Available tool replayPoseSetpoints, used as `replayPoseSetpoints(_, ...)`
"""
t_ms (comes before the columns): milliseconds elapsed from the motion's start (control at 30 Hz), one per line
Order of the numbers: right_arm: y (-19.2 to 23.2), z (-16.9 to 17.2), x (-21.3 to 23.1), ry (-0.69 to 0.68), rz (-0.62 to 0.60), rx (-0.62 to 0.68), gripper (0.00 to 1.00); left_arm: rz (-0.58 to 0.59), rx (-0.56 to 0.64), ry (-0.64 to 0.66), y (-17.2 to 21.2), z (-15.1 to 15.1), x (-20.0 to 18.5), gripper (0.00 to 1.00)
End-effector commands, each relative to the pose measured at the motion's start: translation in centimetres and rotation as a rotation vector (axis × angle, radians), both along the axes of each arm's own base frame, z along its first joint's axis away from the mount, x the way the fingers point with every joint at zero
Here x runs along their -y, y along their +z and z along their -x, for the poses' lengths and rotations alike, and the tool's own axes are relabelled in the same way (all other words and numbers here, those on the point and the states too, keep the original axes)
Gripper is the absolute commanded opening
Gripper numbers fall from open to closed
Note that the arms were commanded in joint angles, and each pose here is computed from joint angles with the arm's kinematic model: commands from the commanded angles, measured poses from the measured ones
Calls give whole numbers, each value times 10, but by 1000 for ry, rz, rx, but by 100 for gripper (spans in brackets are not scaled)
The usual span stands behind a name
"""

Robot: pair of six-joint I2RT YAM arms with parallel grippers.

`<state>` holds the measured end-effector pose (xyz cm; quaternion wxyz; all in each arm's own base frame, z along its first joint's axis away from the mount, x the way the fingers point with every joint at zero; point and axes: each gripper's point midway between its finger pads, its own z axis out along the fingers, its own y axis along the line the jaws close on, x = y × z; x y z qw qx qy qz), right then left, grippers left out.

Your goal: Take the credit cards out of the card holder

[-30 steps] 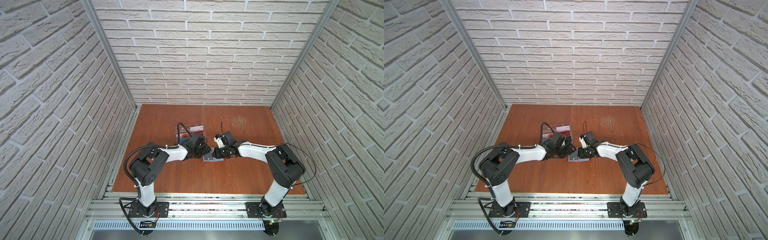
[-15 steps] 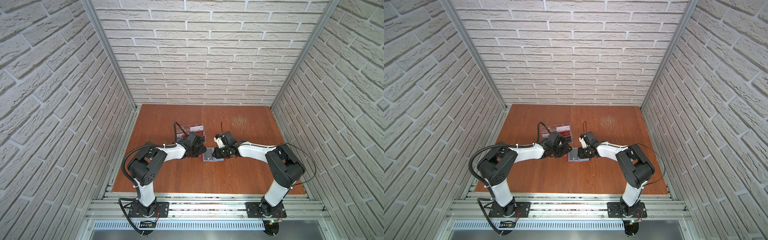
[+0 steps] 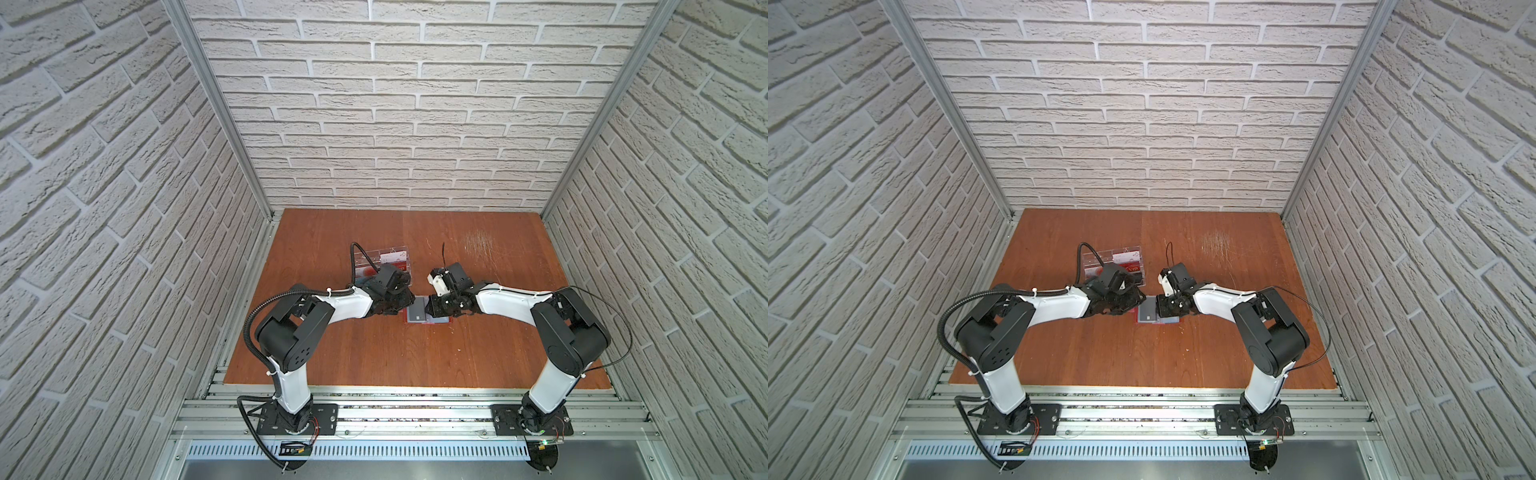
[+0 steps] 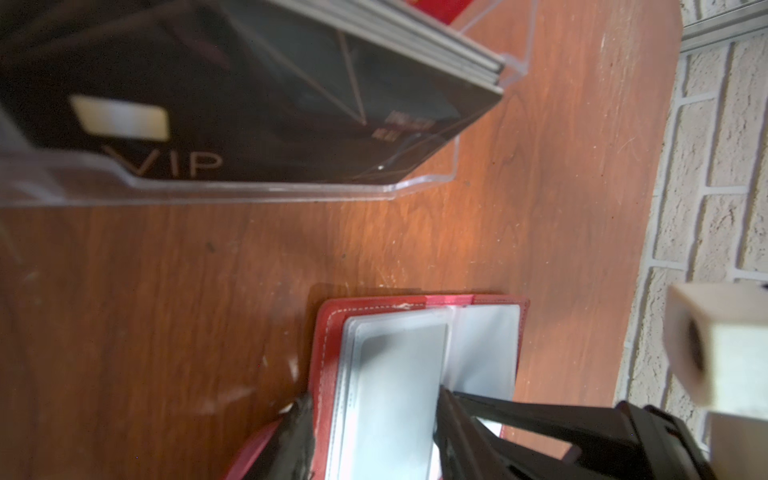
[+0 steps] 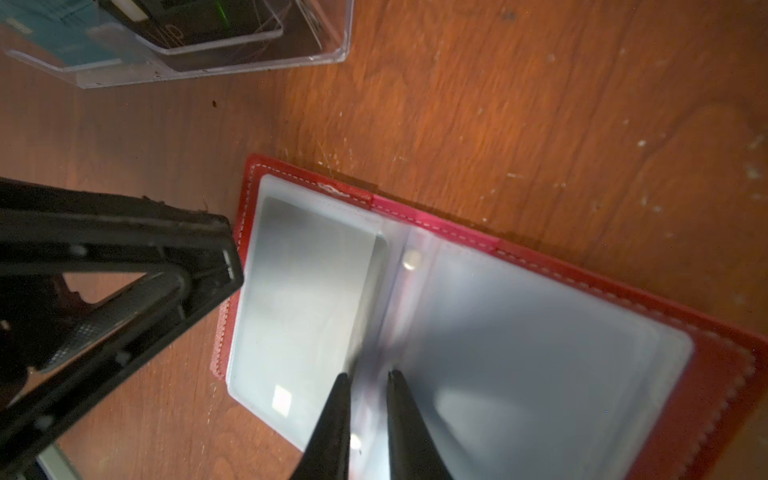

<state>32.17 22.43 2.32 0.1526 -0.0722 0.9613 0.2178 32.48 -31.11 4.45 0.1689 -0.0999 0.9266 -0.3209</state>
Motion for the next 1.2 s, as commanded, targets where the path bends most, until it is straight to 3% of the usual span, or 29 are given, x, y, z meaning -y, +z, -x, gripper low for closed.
replayPoseSetpoints(0, 2, -2, -6, 11, -16, 2, 18, 82, 65, -38, 28, -5, 17, 47)
replayPoseSetpoints(667, 7, -3, -2, 5, -7, 15, 16, 113, 83, -31, 39, -9, 15, 46)
replayPoseSetpoints(900, 21, -4, 4, -2, -10, 64, 16, 117, 64, -55, 33, -2, 23, 46)
replayPoseSetpoints(1167, 10, -4, 4, -6, 3, 24, 16, 110, 32, -56, 23, 0, 24, 46)
